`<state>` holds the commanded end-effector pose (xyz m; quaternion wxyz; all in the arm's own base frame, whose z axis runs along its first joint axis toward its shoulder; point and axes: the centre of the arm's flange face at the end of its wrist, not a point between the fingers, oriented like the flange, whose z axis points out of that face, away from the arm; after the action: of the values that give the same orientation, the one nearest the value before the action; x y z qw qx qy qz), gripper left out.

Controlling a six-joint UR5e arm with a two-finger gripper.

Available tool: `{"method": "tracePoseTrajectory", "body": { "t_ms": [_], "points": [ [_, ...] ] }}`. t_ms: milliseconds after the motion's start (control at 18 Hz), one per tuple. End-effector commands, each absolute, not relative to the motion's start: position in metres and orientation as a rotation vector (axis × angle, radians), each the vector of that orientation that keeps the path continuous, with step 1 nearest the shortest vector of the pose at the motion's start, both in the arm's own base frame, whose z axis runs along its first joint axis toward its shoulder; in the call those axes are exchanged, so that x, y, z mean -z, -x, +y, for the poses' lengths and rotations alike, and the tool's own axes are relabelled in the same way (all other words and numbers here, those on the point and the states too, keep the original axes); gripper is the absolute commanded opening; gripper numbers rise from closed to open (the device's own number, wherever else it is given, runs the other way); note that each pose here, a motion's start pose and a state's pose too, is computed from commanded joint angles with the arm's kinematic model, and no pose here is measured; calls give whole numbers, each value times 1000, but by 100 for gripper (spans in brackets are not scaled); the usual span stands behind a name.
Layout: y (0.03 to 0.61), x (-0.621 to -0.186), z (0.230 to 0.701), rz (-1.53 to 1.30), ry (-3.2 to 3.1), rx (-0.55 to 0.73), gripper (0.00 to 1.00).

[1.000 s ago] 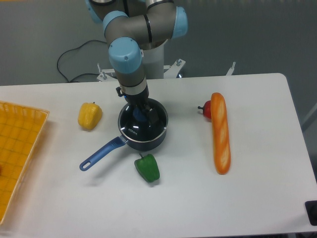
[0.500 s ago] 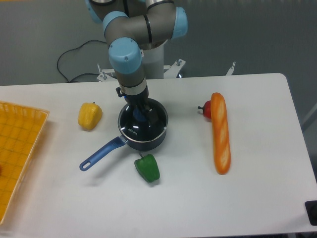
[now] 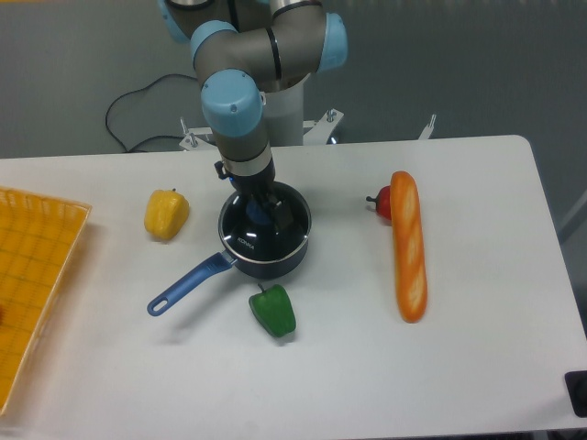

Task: Open the lid
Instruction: 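Close the gripper on the blue lid knob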

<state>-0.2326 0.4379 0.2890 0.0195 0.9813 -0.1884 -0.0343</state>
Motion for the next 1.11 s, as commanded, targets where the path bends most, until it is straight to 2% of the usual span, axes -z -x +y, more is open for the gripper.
{"method": "tracePoseTrajectory", "body": {
  "t_ms": [500, 889, 1111],
  "points": [
    [233, -289, 438, -582, -3045, 105, 99],
    [233, -290, 438, -582, -3046, 107, 82],
    [235, -290, 440, -580, -3046, 107, 79]
  ]
}}
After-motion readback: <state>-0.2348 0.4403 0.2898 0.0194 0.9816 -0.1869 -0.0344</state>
